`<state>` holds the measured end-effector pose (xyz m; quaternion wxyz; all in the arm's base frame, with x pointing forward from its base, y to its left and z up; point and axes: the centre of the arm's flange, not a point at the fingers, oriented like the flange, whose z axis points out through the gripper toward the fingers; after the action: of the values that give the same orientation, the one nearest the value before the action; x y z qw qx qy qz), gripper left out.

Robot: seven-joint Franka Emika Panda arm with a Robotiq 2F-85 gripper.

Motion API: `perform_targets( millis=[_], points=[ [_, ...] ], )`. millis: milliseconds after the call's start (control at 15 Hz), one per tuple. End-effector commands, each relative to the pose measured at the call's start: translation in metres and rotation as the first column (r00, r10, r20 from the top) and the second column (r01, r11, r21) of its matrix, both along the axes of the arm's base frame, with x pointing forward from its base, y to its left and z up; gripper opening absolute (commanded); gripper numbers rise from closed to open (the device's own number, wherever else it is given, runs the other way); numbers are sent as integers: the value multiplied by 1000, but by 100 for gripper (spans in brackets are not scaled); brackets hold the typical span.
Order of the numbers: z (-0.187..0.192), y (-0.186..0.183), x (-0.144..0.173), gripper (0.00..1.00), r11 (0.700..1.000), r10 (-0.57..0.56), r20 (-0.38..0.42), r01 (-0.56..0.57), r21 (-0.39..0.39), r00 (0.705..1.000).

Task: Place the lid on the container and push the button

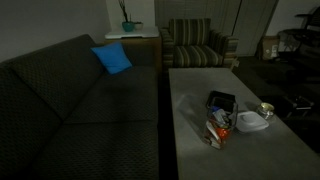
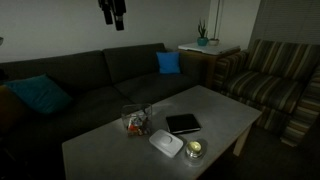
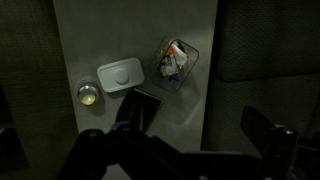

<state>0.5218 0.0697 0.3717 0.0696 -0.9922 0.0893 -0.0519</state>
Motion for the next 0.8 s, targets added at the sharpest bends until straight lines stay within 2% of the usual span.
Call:
perform_targets(
  millis=[0,200,267,400,733],
  points=[
    [-42,-14,35,100,1000,-2,24,3,-6,1000],
    [-71,-25,54,100,998,-65,25,65,-8,998],
    [-57,-18,32,100,999,-39,21,40,-9,999],
    [-68,-19,36,100,999,-44,9,44,-11,999],
    [-60,-16,36,100,999,-39,23,39,-9,999]
  ],
)
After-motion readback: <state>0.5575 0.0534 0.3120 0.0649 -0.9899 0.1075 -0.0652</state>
